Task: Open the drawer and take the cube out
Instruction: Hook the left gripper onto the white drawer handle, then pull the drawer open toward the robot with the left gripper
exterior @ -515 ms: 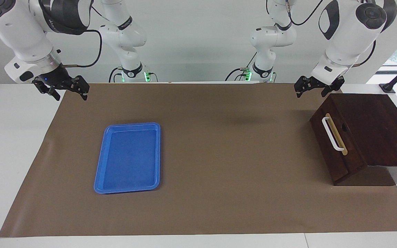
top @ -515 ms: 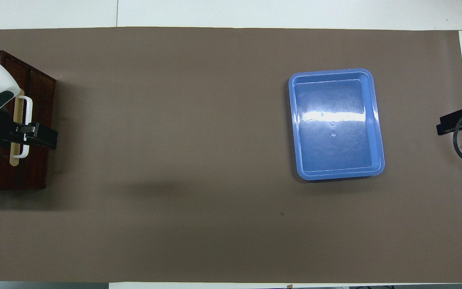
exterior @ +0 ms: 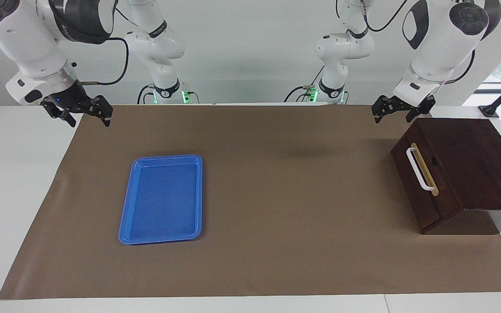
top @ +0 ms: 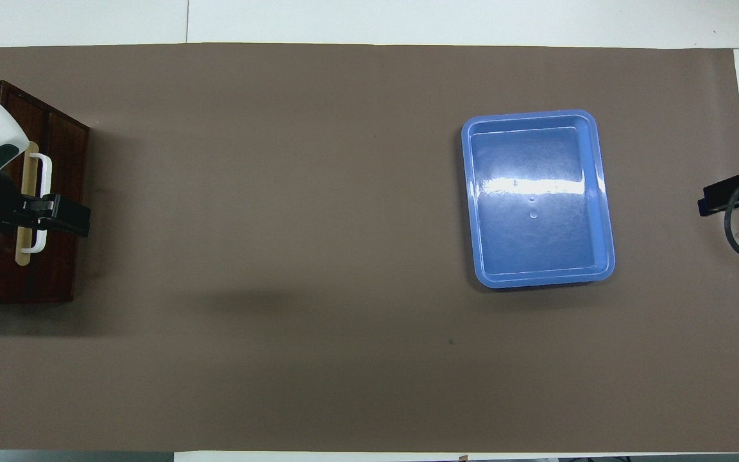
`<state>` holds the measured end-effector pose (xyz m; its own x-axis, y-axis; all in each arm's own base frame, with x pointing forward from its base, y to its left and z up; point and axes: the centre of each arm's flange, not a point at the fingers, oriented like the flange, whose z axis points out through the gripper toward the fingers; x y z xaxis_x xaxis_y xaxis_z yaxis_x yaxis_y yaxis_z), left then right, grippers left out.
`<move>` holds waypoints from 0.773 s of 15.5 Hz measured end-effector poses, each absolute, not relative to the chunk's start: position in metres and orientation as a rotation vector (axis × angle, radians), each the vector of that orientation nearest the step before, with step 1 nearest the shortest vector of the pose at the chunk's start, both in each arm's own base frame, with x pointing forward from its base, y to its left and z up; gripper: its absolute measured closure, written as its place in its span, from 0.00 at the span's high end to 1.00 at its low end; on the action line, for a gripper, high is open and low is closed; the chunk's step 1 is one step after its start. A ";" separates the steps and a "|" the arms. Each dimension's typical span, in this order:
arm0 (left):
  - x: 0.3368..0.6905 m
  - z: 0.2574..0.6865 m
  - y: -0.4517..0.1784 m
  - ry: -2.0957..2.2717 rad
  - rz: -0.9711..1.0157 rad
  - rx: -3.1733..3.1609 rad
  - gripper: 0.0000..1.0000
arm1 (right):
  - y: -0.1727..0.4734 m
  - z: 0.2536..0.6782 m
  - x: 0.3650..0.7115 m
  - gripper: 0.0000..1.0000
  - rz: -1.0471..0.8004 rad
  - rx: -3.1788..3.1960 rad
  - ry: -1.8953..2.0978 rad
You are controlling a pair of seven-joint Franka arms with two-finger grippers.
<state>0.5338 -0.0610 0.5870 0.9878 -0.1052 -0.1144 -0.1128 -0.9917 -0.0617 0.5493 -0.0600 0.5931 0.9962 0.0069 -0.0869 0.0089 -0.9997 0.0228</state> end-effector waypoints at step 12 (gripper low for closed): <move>0.550 0.544 -0.069 0.329 -0.037 -2.778 1.00 | -0.057 0.593 0.549 1.00 -0.137 3.115 0.021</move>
